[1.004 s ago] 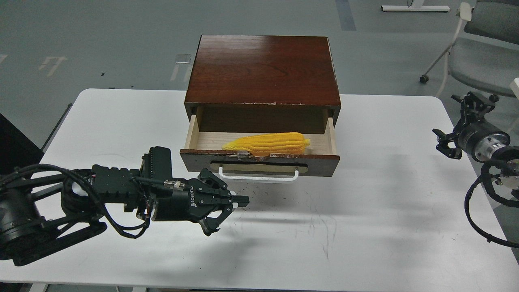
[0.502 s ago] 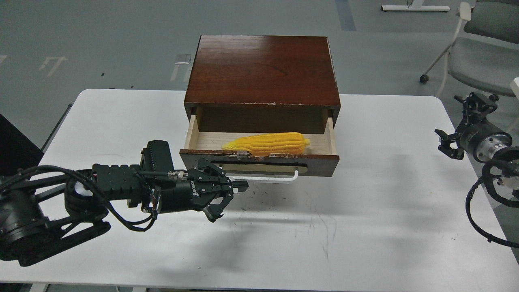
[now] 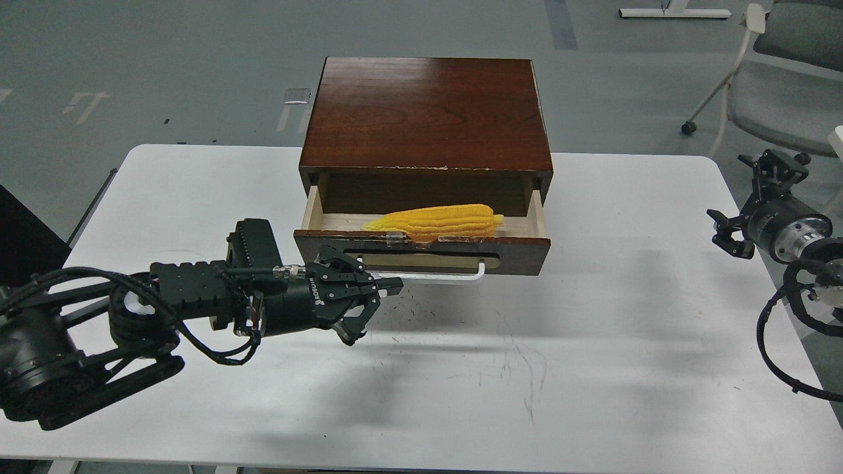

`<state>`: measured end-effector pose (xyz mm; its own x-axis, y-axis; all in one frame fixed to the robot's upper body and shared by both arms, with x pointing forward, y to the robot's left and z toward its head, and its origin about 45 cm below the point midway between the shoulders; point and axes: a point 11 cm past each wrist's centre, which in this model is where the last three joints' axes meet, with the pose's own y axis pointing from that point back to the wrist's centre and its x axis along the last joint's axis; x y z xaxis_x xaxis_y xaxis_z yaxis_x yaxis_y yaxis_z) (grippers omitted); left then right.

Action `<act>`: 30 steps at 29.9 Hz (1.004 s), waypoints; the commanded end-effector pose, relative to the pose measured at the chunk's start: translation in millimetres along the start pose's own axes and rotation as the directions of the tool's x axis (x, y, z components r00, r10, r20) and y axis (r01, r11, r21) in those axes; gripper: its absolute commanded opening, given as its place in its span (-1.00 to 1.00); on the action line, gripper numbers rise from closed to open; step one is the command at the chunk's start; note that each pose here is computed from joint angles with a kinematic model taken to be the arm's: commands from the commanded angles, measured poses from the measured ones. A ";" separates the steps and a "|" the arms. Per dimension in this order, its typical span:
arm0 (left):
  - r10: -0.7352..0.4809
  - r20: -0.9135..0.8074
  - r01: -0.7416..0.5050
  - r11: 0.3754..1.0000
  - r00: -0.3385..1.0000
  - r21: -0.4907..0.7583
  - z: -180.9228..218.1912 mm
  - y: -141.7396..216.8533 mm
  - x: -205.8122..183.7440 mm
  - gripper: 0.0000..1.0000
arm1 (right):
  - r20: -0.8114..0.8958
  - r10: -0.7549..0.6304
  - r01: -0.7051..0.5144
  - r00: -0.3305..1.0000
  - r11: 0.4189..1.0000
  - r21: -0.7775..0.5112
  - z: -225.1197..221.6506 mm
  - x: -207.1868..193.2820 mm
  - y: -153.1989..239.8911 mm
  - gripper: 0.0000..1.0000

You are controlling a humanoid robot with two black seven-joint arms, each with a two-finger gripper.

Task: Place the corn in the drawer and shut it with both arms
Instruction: 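Push the drawer front away from the robot with the left gripper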

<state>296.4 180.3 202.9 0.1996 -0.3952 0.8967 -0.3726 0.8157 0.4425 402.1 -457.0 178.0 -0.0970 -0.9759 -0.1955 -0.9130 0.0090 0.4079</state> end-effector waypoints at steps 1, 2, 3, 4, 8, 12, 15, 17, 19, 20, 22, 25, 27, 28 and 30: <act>0.003 -0.010 -0.003 1.000 1.000 0.005 -2.4 -7.3 -1.9 -1.00 | 0.000 -0.001 0.001 1.000 1.000 0.000 -0.1 -0.3 -0.1 0.99; 0.004 -0.012 -0.004 1.000 1.000 0.010 -4.0 -8.1 -2.0 -1.00 | 0.000 0.000 0.000 1.000 1.000 -0.001 0.6 0.1 0.1 0.99; 0.008 -0.013 -0.008 1.000 1.000 0.014 -5.5 -9.3 -1.2 -1.00 | 0.000 0.000 0.000 1.000 1.000 -0.001 0.7 0.1 0.1 0.99; 0.017 -0.017 -0.016 1.000 1.000 0.019 -7.9 -12.4 0.6 -1.00 | 0.001 0.001 -0.001 1.000 1.000 -0.002 1.0 0.3 0.2 0.99; 0.037 -0.028 -0.036 0.999 0.999 0.028 -11.5 -22.1 4.3 -1.00 | 0.001 0.003 -0.003 1.000 1.000 -0.008 4.3 1.7 1.1 0.99; 0.044 -0.028 -0.043 0.999 0.999 0.029 -13.1 -27.4 6.6 -1.00 | 0.002 0.005 -0.005 1.000 1.000 -0.011 6.1 2.7 1.6 0.99; 0.042 -0.029 -0.041 0.998 0.999 0.040 -17.4 -29.4 6.4 -1.00 | 0.002 0.005 -0.005 1.000 1.000 -0.013 6.8 2.8 1.8 0.99; 0.045 -0.030 -0.043 0.998 0.999 0.049 -20.5 -29.8 7.2 -1.00 | 0.002 0.005 -0.005 1.000 1.000 -0.013 6.8 2.8 1.8 0.99; 0.057 -0.031 -0.055 0.997 0.998 0.062 -25.7 -29.1 10.9 -1.00 | 0.002 0.005 -0.005 1.000 1.000 -0.013 6.8 2.8 1.8 0.99; 0.064 -0.032 -0.062 0.996 0.997 0.068 -28.2 -28.9 13.0 -1.00 | 0.001 0.005 -0.005 1.000 1.000 -0.014 7.1 2.9 1.9 0.99; 0.076 -0.033 -0.074 0.995 0.997 0.070 -30.6 -30.5 16.6 -1.00 | 0.001 0.007 -0.007 1.000 1.000 -0.015 7.9 3.4 2.1 0.99; 0.079 -0.031 -0.077 0.994 0.996 0.082 -35.6 -30.9 18.6 -1.00 | 0.002 0.004 -0.004 1.000 1.000 -0.016 8.3 2.6 1.8 0.99; 0.079 -0.023 -0.077 0.993 0.997 0.088 -39.2 -30.9 21.5 -1.00 | 0.004 0.000 0.000 1.000 1.000 -0.017 9.6 0.6 1.0 0.99; 0.078 -0.023 -0.076 0.993 0.997 0.094 -41.3 -30.4 21.2 -1.00 | 0.004 0.000 0.000 1.000 1.000 -0.017 9.6 0.6 1.0 0.99; 0.077 -0.023 -0.075 0.993 0.997 0.097 -42.4 -30.5 21.1 -1.00 | 0.004 0.000 0.000 1.000 1.000 -0.017 9.6 0.6 1.0 0.99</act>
<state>348.2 164.0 207.4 0.1914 -0.3196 0.9280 -0.4674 0.8017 0.3725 397.3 -455.9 170.0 -0.0993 -0.9751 -0.1983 -0.9060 0.0062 0.4232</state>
